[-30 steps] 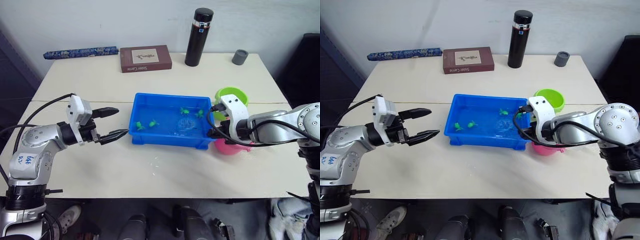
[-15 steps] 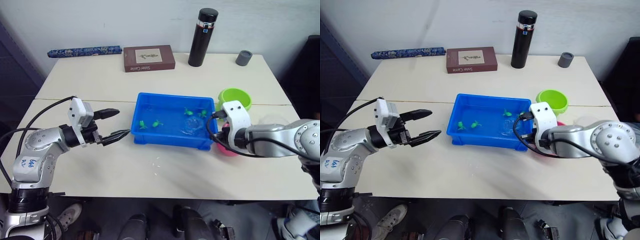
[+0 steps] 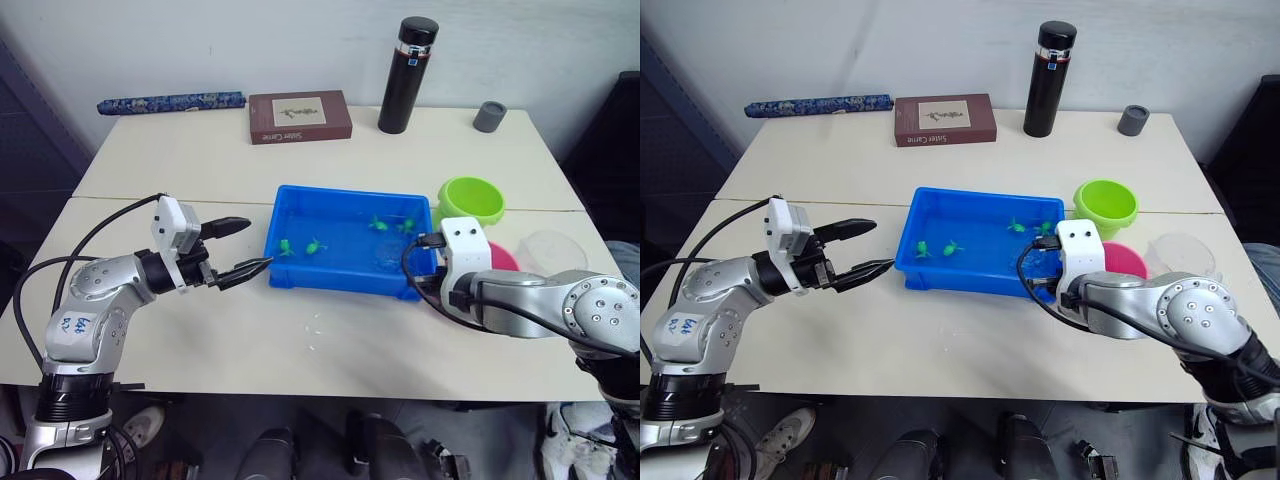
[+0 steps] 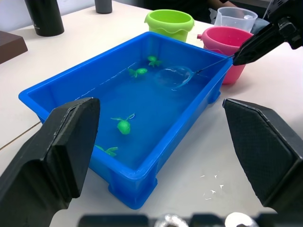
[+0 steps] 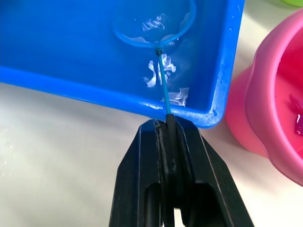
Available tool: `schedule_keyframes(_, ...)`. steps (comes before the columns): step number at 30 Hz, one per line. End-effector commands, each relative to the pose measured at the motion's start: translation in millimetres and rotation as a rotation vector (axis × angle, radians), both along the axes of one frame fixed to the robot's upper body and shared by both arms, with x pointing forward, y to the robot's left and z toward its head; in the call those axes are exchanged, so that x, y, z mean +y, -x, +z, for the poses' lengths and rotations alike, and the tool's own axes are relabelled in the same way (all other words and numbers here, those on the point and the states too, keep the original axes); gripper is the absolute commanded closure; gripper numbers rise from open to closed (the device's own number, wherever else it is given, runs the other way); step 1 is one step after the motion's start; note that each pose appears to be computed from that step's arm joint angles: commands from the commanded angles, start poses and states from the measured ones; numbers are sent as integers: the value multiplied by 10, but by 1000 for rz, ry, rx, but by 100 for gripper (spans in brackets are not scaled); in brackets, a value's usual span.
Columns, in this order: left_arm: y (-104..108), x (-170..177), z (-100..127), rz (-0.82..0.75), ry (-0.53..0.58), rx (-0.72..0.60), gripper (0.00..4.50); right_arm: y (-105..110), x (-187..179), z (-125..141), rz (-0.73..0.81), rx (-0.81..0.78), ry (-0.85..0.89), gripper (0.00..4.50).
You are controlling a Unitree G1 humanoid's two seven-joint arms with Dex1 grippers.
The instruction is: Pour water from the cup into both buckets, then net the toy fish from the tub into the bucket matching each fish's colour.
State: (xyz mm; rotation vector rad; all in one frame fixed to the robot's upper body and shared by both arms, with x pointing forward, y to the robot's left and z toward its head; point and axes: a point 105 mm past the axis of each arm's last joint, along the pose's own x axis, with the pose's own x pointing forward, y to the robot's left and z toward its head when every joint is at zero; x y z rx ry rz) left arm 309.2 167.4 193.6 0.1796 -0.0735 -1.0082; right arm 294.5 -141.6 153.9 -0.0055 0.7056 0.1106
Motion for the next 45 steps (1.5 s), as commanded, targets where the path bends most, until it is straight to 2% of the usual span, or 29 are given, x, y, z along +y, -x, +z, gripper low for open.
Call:
schedule_keyframes(1, 16, -4, 106, -8, -11, -47, 3, -41, 11, 83, -40, -21, -26, 450)
schedule_keyframes(12, 35, 49, 149, 8, -24, -56, 3, -207, 125, 69, -144, 30, -42, 450)
schedule_keyframes(24, 59, 100, 190, 28, -39, -65, 3, -361, 90, 155, -258, 41, -35, 450)
schedule_keyframes(38, 58, 116, 204, 37, -44, -69, 3, -592, 116, 370, -233, -183, 60, 450)
schedule_keyframes(45, 50, 112, 205, 34, -41, -70, 3, -573, 102, 385, -166, -227, 135, 450)
